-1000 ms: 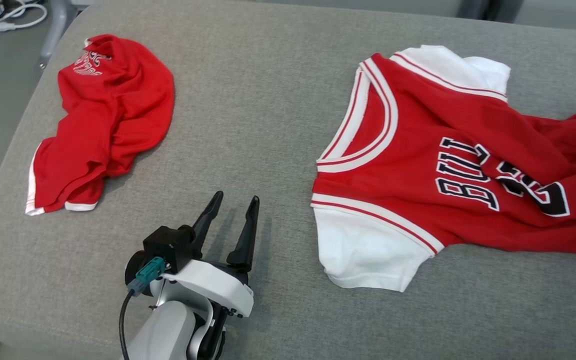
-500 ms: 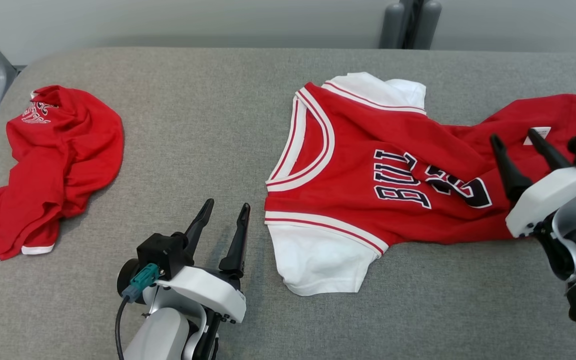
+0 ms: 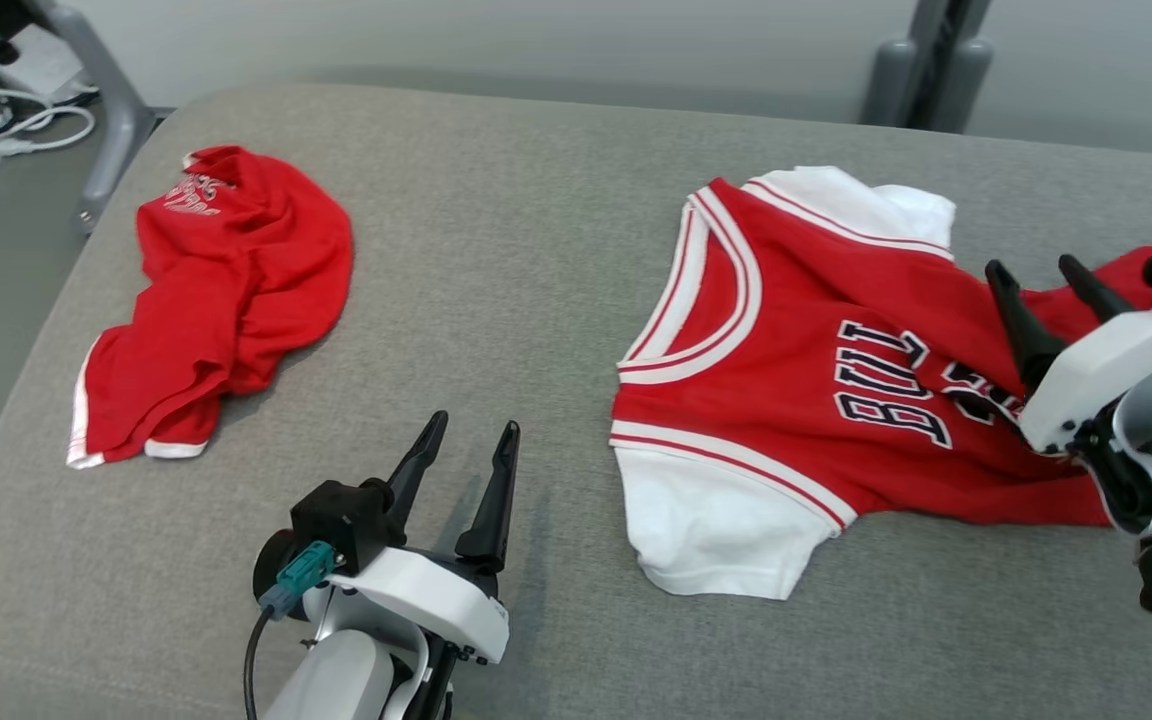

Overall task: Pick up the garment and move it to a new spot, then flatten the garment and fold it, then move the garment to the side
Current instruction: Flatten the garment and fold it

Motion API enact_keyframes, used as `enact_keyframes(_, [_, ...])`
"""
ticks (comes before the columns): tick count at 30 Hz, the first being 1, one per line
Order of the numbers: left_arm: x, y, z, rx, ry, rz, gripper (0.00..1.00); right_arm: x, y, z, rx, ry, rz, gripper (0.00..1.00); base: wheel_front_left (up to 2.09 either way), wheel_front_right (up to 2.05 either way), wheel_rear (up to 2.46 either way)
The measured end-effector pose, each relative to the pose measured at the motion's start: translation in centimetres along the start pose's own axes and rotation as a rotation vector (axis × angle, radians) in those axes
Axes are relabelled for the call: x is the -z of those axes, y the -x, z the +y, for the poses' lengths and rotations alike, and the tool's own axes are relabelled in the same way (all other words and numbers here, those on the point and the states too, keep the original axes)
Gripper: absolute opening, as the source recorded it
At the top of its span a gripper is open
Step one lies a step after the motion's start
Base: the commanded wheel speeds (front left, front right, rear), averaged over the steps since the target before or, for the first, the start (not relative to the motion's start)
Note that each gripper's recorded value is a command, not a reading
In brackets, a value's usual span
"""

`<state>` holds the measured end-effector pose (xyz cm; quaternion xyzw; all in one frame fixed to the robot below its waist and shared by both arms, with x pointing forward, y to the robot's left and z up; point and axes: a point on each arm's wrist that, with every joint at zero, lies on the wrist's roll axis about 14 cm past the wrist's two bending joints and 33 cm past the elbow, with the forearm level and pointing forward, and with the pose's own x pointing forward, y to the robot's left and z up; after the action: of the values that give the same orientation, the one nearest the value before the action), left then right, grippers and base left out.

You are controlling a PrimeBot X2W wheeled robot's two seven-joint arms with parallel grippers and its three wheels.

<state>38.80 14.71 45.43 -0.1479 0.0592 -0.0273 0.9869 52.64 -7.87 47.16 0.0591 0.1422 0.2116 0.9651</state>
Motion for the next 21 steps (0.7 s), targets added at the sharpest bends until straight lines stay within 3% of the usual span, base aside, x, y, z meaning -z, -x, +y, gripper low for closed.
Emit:
enact_keyframes(5, [0.1, 0.6, 0.8, -0.028, 0.014, 0.004, 1.0, 0.3, -2.9, 0.6, -0.01, -0.026, 0.073, 1.0, 0.0, 0.0, 0.0])
enact_keyframes(13, [0.6, 1.7, 2.8, -0.106, 0.042, 0.022, 1.0, 3.4, -7.3, -2.2, 0.058, 0.003, 0.286, 1.0, 0.0, 0.0, 0.0])
enact_keyframes(21, [1.0, 2.0, 4.4, -0.166, 0.048, 0.037, 1.0, 6.4, -10.4, -2.0, 0.053, 0.004, 0.406, 1.0, 0.0, 0.0, 0.0])
